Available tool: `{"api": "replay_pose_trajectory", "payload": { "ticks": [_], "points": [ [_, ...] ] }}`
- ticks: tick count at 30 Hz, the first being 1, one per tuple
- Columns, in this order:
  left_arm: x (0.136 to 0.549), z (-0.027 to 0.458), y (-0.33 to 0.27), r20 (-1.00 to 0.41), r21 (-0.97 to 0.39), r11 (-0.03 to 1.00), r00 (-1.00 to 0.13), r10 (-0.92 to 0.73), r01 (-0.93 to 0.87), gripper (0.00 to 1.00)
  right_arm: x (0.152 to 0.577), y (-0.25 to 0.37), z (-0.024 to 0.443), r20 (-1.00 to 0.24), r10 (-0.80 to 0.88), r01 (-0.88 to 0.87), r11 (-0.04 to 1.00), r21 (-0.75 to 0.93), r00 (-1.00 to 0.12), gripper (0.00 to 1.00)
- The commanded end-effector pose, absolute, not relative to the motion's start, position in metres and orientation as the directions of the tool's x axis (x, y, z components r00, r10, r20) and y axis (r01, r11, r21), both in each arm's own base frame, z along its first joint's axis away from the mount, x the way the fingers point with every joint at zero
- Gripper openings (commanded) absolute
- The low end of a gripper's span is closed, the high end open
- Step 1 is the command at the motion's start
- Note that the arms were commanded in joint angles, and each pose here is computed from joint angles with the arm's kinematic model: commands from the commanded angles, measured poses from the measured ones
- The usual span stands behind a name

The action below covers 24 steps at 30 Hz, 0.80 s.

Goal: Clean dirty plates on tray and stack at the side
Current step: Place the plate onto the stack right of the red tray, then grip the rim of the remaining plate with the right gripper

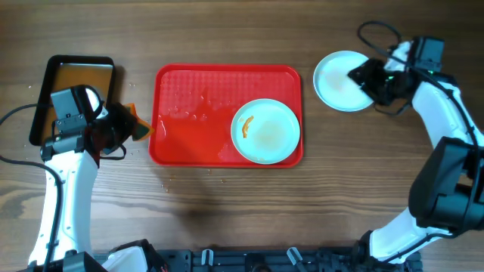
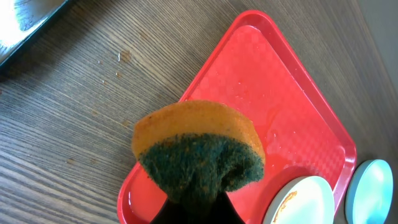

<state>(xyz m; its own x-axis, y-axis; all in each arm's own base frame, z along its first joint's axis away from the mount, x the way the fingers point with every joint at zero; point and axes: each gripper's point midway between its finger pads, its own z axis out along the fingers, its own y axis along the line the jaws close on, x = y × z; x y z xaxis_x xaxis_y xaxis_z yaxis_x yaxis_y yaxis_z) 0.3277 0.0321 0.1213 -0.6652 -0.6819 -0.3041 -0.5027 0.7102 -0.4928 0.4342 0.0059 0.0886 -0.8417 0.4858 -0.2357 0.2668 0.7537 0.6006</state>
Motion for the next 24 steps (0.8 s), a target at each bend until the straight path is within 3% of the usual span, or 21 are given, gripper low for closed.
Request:
{"api": "replay_pose_trajectory", "payload": {
  "ticks": [1, 3, 4, 5, 7, 10, 17, 24],
  "points": [
    [0.328, 0.123, 0.031, -0.299, -0.507, 0.702, -0.662, -0.687, -0.500, 0.04, 0.412, 0.074, 0.080, -0.240, 0.223, 0.041, 0.807, 0.590, -0.945, 0.58],
    [0.328, 0.123, 0.031, -0.299, -0.507, 0.702, -0.662, -0.687, -0.500, 0.04, 0.398, 0.082, 0.062, -0.202, 0.187, 0.078, 0.889, 0.451, -0.961, 0.52],
    [0.328, 0.123, 0.031, -0.299, -0.507, 0.702, -0.662, -0.687, -0.499, 0.04, 0.389, 0.084, 0.053, -0.175, 0.191, 0.115, 0.922, 0.371, -0.966, 0.41],
    [0.328, 0.123, 0.031, -0.299, -0.507, 0.702, -0.662, -0.687, -0.500, 0.04, 0.381, 0.090, 0.047, -0.162, 0.169, 0.112, 0.944, 0.310, -0.972, 0.39],
    [0.328, 0.123, 0.031, -0.299, -0.507, 0.702, -0.662, -0.687, -0.500, 0.04, 0.366, 0.103, 0.040, -0.147, 0.114, 0.079, 0.972, 0.223, -0.983, 0.39],
    [0.328, 0.123, 0.031, -0.299, -0.507, 0.702, -0.662, -0.687, -0.500, 0.04, 0.348, 0.101, 0.034, -0.107, 0.164, 0.154, 0.984, 0.094, -0.981, 0.43],
    [0.328, 0.123, 0.031, -0.299, -0.507, 0.702, -0.662, -0.687, -0.500, 0.04, 0.314, 0.129, 0.034, 0.038, 0.141, 0.145, 0.975, 0.168, -0.989, 0.47],
    [0.328, 0.123, 0.031, -0.299, -0.507, 0.702, -0.662, -0.687, -0.500, 0.04, 0.306, 0.129, 0.021, 0.050, 0.166, 0.171, 0.974, 0.151, -0.985, 0.37]
  ]
}}
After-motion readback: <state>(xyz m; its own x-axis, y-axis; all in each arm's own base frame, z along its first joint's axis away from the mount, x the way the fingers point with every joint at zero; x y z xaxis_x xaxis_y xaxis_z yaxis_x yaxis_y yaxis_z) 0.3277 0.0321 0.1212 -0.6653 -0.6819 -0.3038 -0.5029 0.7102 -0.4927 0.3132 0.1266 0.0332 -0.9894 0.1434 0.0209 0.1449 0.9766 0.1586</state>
